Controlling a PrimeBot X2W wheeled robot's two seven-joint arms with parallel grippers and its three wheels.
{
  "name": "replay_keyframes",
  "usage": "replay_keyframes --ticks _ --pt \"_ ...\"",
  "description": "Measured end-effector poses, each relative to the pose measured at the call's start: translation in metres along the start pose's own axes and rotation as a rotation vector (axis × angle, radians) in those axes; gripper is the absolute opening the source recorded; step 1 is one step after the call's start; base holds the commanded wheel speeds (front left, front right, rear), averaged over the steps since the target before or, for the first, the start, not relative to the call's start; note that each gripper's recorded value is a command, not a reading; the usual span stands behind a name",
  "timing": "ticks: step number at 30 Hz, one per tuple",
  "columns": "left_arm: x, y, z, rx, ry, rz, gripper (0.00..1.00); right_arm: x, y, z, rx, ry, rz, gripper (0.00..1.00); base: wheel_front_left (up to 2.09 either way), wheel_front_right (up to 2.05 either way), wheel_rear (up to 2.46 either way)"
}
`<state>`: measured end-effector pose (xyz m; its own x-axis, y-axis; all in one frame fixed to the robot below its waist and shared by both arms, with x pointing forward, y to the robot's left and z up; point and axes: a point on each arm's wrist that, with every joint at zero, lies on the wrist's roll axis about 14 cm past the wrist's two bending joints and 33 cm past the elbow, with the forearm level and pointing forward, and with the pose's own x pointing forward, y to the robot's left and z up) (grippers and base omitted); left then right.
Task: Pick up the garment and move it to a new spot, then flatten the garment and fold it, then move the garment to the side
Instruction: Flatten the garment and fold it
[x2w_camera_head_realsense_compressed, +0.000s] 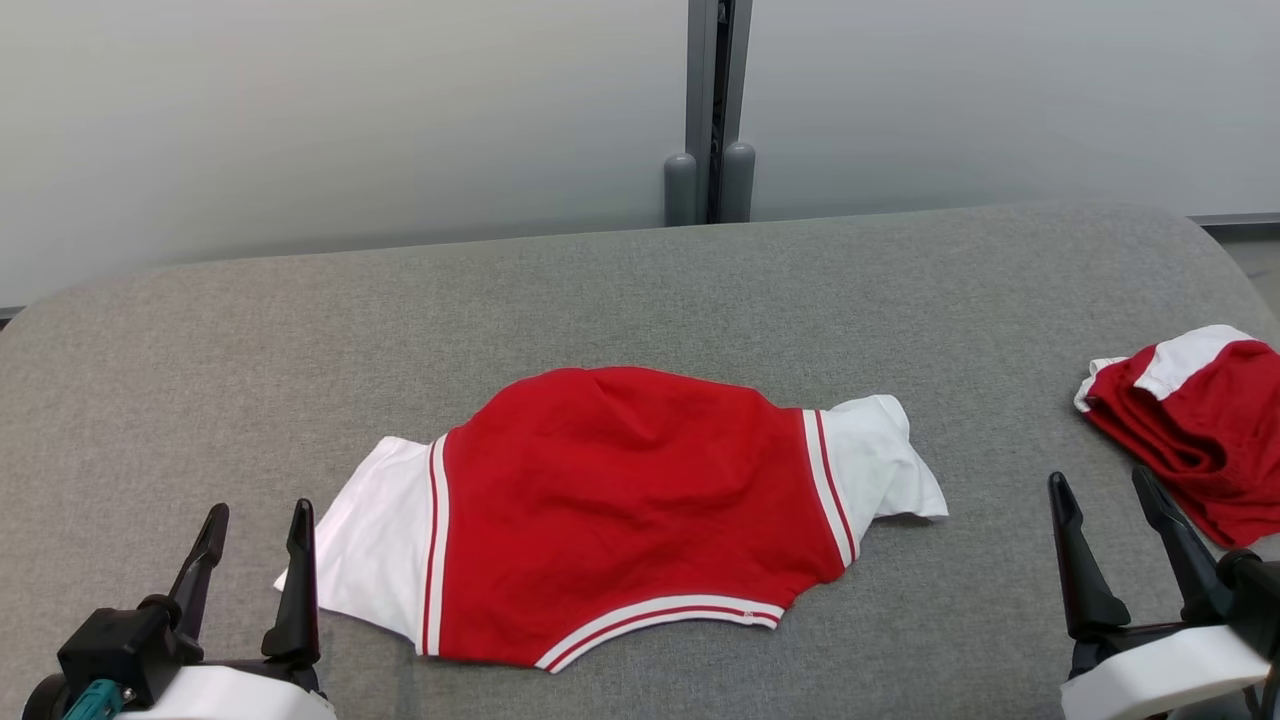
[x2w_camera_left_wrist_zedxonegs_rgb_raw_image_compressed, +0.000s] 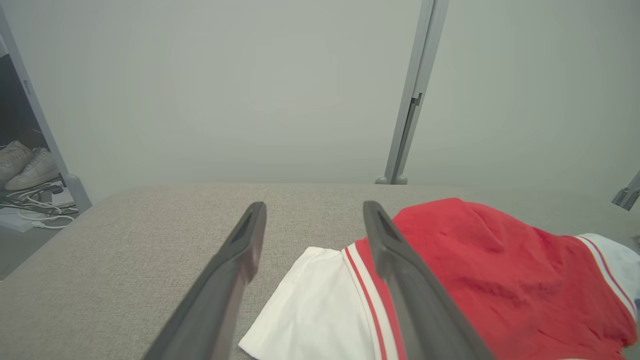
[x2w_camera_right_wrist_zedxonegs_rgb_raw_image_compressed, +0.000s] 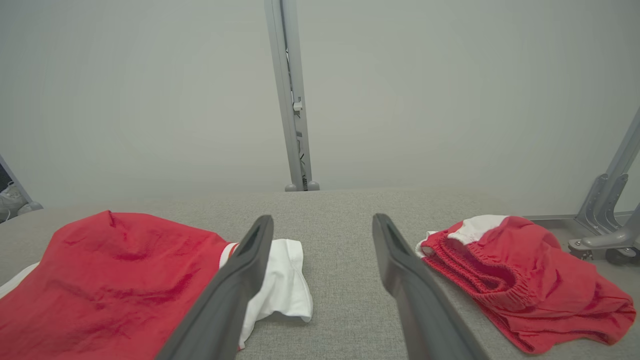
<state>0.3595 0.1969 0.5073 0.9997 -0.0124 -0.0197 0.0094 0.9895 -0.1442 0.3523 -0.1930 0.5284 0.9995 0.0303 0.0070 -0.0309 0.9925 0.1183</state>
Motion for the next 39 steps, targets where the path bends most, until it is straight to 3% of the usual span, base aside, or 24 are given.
replay_keyframes --ticks 15,19,24,32,39 --pt "-0.001 -0.001 -0.001 -0.002 0.003 0.002 1.0 0.002 0.001 -0.001 0.001 0.001 0.003 1.0 0.0 0.0 0.0" --pt "-0.004 0.005 0.003 -0.007 -0.013 0.023 1.0 0.008 0.017 -0.003 0.002 0.01 0.055 1.0 0.0 0.0 0.0" --pt "-0.007 0.017 0.015 -0.016 -0.059 0.07 1.0 0.026 0.072 -0.006 -0.005 0.025 0.217 1.0 0.0 0.0 0.0" --pt "-0.02 0.046 0.028 -0.034 -0.128 0.176 1.0 0.03 0.185 -0.034 -0.021 0.118 0.591 1.0 0.0 0.0 0.0" --pt "-0.034 0.064 0.032 -0.042 -0.157 0.246 1.0 0.016 0.247 -0.069 -0.049 0.222 0.819 1.0 0.0 0.0 0.0"
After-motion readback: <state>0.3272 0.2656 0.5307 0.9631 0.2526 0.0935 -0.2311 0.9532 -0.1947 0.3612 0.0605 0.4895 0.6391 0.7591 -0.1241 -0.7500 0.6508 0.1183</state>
